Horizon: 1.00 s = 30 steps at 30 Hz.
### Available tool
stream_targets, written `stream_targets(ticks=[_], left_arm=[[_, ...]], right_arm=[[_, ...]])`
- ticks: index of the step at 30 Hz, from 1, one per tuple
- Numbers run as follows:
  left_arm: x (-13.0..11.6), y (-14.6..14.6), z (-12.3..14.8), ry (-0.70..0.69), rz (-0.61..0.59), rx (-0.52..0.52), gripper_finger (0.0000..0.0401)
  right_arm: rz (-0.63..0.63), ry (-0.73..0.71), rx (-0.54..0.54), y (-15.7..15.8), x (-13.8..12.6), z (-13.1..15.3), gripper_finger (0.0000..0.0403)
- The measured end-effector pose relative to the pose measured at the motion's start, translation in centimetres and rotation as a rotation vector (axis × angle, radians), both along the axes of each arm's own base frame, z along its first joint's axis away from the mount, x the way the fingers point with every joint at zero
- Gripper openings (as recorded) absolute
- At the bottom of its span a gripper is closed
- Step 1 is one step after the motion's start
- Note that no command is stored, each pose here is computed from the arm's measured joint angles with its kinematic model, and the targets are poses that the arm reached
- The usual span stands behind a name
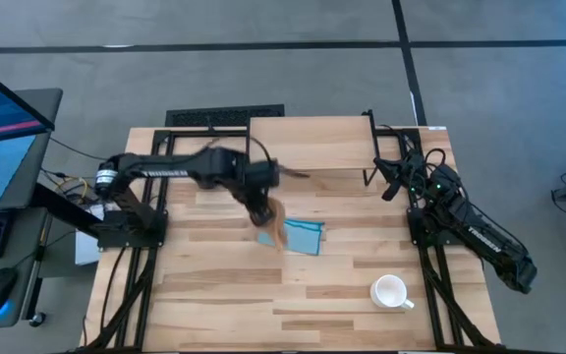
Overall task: Stack small to large cups/mugs on shelf
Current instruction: Put the brown mug on the shelf
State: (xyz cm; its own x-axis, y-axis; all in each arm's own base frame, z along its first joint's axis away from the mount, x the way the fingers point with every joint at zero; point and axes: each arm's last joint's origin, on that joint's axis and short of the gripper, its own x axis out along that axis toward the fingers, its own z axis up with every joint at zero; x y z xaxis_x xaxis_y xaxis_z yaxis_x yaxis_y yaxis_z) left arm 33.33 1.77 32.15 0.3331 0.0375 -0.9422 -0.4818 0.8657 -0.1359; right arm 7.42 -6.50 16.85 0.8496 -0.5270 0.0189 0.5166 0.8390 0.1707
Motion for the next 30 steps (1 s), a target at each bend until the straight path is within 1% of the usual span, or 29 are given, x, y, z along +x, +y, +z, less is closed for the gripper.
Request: stream_targets(ticks=[5,9,11,14,18,24,26,30], left_arm=[[-0.3,2.3,4.8,-0.121,-0.072,0.085,0.0021],[-0.8,4.2,7.5,-0.201,-0.128,0.142,0.0021],[-1.3,5.3,8.4,-0.209,-0.137,0.169,0.0021],[-2.2,7.0,9.0,-0.191,-0.130,0.197,0.0021],[-3.2,9.5,9.3,-0.167,-0.119,0.232,0.0021],[-4.4,13.4,9.4,-0.198,-0.153,0.276,0.0021],[-4.9,14.6,9.5,-0.204,-0.181,0.304,0.0021],[-5.5,16.2,9.7,-0.201,-0.292,0.415,0.0021]], right_arm=[[0.000,0.000,0.000,0.0,0.0,0.0,0.0026],[0.000,0.001,0.001,0.0,0.0,0.0,0.0026],[0.000,0.001,0.001,0.0,0.0,0.0,0.0026],[0.000,0.001,0.001,0.0,0.0,0.0,0.0026],[0.000,0.001,0.001,0.0,0.0,0.0,0.0026],[-0.001,0.001,0.001,0.0,0.0,0.0,0.0026],[-0.001,0.001,0.001,0.0,0.0,0.0,0.0026],[-0.001,0.002,0.002,0.0,0.0,0.0,0.0026]])
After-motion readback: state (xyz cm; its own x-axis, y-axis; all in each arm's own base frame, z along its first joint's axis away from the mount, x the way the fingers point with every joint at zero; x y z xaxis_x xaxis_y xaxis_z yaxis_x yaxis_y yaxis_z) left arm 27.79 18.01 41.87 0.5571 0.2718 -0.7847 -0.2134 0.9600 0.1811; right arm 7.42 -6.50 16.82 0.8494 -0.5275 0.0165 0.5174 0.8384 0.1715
